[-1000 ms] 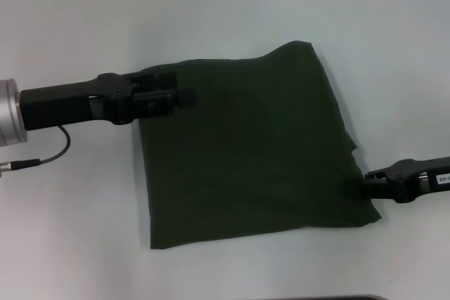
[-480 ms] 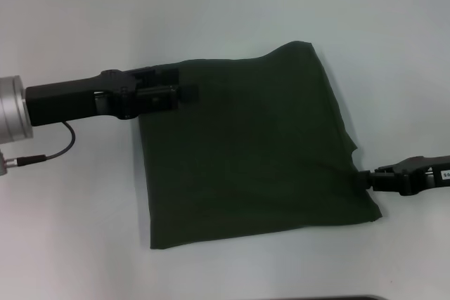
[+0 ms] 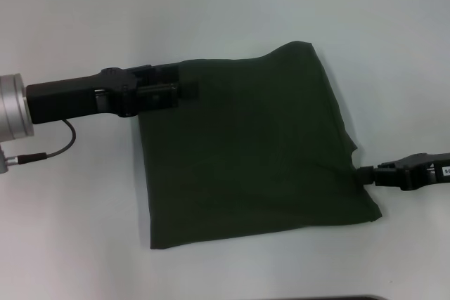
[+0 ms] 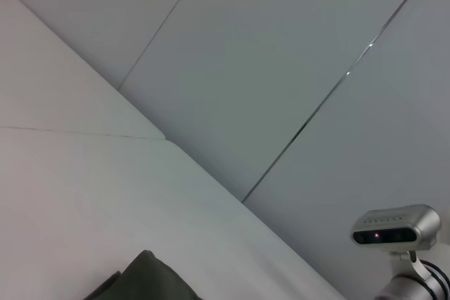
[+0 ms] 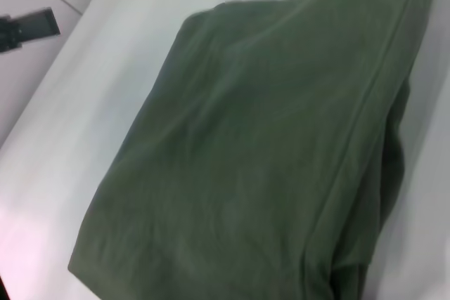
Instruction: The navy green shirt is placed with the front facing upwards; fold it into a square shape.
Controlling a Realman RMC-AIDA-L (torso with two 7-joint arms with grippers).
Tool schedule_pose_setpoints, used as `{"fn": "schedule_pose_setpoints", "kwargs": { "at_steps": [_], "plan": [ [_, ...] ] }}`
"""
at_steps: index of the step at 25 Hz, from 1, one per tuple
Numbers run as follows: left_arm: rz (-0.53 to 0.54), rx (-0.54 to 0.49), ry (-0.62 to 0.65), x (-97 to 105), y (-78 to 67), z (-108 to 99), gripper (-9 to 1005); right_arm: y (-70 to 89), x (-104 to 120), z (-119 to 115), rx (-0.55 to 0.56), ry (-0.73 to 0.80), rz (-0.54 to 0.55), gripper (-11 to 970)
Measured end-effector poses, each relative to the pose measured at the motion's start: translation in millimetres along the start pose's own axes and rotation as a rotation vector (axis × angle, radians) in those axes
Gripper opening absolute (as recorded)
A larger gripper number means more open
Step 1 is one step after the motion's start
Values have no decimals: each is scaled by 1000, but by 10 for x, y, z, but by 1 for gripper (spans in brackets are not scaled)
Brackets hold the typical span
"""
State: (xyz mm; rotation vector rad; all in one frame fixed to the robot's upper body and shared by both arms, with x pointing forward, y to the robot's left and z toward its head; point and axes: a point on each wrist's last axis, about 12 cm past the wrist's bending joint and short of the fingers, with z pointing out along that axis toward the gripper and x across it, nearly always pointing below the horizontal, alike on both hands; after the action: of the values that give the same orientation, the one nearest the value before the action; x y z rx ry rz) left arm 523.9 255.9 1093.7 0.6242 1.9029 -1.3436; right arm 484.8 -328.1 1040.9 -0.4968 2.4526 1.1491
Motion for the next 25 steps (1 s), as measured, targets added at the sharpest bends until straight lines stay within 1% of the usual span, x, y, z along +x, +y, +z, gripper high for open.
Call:
{"fn": "schedule_pose_setpoints", "kwargs": {
  "at_steps": [2, 7, 10, 13, 17, 22, 25],
  "plan": [
    [1, 0, 0, -2, 1, 1, 811, -1, -5, -36, -3, -23, -2, 71],
    [4, 1, 0, -15, 2, 10, 811, 10, -40, -237, -38, -105, -10, 58],
    [7, 3, 2, -27, 1, 19, 812, 21, -85, -273, -50, -126, -18, 50],
    [9, 2, 2, -35, 3, 25, 812, 49, -155, -198, -62, -126, -33, 42],
    [11, 1, 3, -43, 5, 38, 812, 82, -252, -9, -61, -110, -53, 38],
    [13, 1, 3, -48, 6, 44, 812, 35, -302, 157, 14, -55, -48, 38],
    [13, 0, 3, -52, 8, 47, 811, -4, -283, 171, 46, -38, -32, 39]
  ]
}}
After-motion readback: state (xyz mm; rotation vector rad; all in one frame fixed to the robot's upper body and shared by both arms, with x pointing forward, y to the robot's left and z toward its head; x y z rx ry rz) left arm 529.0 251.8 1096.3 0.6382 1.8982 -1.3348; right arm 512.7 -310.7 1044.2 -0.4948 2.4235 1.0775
